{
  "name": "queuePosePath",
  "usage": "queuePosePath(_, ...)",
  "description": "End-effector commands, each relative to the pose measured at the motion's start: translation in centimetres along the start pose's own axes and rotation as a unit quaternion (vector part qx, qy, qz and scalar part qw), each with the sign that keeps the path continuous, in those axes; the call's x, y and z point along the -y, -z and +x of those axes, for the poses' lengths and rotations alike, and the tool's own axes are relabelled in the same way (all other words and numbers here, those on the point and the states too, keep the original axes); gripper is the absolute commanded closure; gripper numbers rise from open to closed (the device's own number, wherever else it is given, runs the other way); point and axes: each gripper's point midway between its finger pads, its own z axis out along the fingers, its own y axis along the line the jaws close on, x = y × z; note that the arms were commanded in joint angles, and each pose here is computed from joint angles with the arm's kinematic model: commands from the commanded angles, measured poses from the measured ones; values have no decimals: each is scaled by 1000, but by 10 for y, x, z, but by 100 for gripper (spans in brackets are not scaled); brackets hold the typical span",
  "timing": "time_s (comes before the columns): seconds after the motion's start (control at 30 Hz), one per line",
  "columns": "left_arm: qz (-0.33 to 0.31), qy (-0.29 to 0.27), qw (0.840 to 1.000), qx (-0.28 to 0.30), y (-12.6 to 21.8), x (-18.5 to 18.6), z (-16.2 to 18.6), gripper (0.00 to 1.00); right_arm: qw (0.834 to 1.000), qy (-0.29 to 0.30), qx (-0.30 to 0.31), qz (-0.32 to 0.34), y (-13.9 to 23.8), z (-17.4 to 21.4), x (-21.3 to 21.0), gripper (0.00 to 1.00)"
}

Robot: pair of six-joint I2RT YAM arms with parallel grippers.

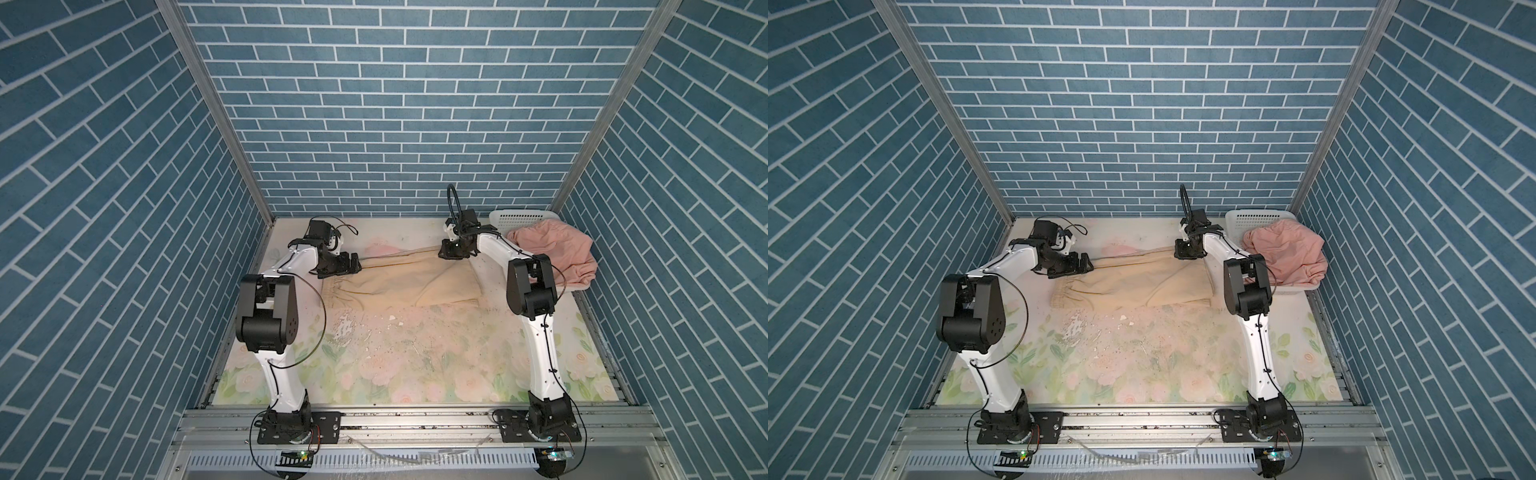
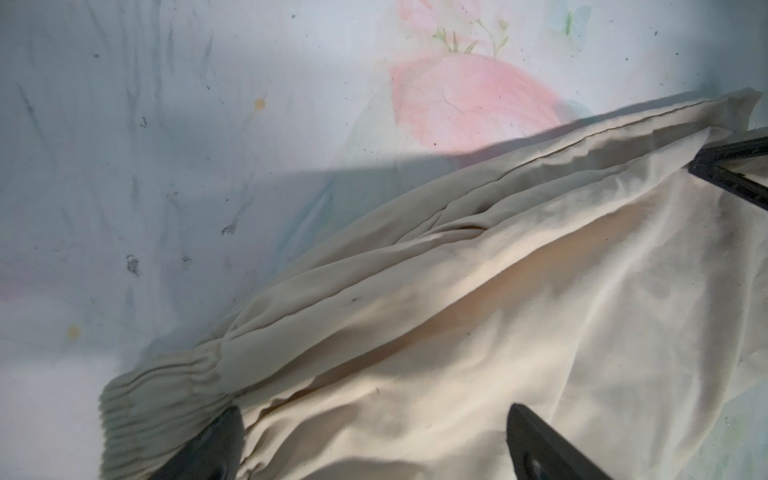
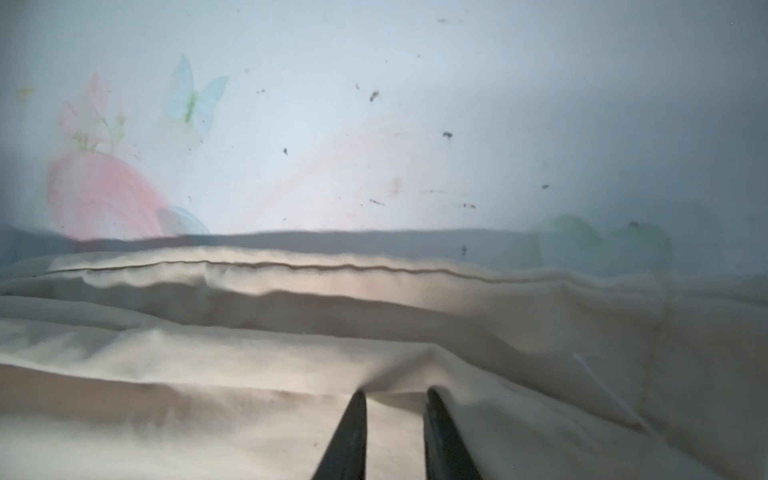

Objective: Fold and stack the shorts

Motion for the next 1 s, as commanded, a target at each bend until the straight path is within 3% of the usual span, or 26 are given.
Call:
queuePosePath(0.0,-21,1,1000,-17,8,-8,7,0,1000,3,13,-1,11,-13,-4,65)
queuePosePath(0.1,-26,14,999,-14,38,2,-2,0,999,11,37,2,45,-25,-14,54)
queuePosePath(0.2,-46,33,998,-10,67,3,0,0,998,3,55,33,91,-23,-17,52)
queuePosePath(0.33,-3,78,997,0,82,6,19,0,995,-39,60,72,133,23,-8,46)
queuePosePath(0.43,50,95,994,-9,73,20,37,0,992,-64,41,98,150,67,1,42)
queuePosePath(0.53,78,128,988,-29,54,23,57,0,988,-83,11,130,154,107,15,41)
queuePosePath(0.67,36,140,988,-51,42,5,91,0,982,-102,-2,157,150,138,29,41)
queuePosePath(0.83,-42,123,990,-59,51,-20,109,0,980,-110,-7,167,136,148,39,41)
queuePosePath(0.97,-53,118,991,-46,53,-25,103,0,978,-104,-23,180,122,150,48,41)
